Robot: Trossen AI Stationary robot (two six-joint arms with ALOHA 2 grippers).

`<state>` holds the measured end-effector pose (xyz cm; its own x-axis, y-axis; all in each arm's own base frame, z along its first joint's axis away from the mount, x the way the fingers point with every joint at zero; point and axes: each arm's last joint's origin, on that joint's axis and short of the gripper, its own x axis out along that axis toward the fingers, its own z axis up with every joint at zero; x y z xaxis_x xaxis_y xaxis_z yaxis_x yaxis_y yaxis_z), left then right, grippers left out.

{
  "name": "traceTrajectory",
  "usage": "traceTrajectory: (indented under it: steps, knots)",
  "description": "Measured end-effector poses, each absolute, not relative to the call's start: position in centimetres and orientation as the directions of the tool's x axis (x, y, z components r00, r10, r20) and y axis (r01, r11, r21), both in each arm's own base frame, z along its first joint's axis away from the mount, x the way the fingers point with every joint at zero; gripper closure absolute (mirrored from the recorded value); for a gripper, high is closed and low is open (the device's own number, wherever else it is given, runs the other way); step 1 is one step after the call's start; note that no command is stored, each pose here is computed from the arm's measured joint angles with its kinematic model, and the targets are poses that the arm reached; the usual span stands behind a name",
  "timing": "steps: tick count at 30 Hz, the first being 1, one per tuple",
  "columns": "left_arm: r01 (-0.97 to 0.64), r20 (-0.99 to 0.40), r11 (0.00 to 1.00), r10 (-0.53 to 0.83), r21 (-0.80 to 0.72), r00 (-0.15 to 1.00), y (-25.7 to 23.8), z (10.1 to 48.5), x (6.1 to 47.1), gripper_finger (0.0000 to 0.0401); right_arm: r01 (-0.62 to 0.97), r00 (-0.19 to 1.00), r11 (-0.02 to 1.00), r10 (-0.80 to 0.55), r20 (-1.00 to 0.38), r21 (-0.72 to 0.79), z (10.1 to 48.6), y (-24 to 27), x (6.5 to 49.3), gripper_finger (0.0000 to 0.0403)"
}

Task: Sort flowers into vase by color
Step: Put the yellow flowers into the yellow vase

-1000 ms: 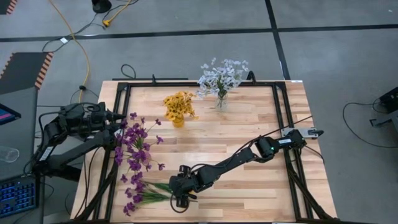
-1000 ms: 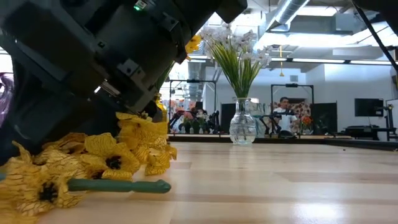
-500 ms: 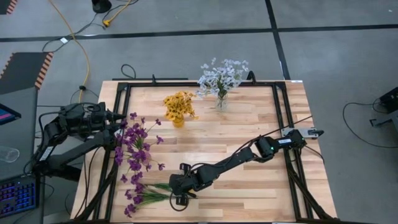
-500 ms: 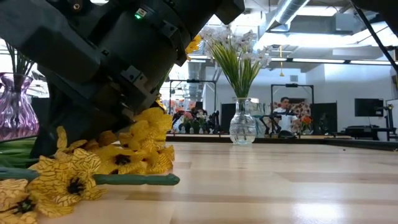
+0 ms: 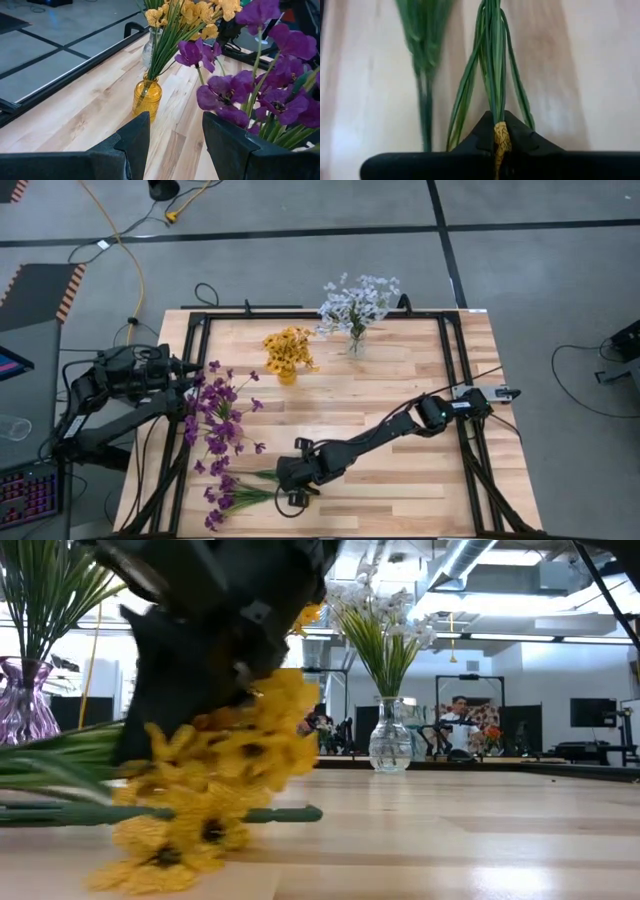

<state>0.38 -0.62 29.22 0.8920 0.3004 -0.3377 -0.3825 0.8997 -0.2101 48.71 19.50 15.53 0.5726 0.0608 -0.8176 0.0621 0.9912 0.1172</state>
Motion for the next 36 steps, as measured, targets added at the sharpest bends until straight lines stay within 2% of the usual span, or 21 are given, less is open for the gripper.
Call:
traceTrajectory:
  steps: [10,19,26,36]
  knots:
    - [-0.385,-0.338,0.899,0.303,-0.209,0.891,-0.6,29.2,0.4,0.0232,0.173,0.553,0.985,-0.09,-0.828,0.008,17.7,18.1,47.8,0.0357]
    - [-0.385,-0.338,0.899,0.303,-0.209,0.891,-0.6,29.2,0.4,0.0232,0.403,0.43,0.913,-0.248,-0.868,-0.061,18.5,17.0,45.9,0.0358]
    - [-0.386,-0.338,0.899,0.305,-0.208,0.891,-0.6,29.2,0.4,0.0232,0.472,0.329,0.873,-0.299,-0.896,-0.118,18.5,16.9,44.5,0.0358]
    - [-0.387,-0.338,0.898,0.306,-0.207,0.89,-0.6,29.2,0.4,0.0232,0.451,0.312,0.884,-0.285,-0.906,-0.123,18.6,17.4,44.1,0.0358]
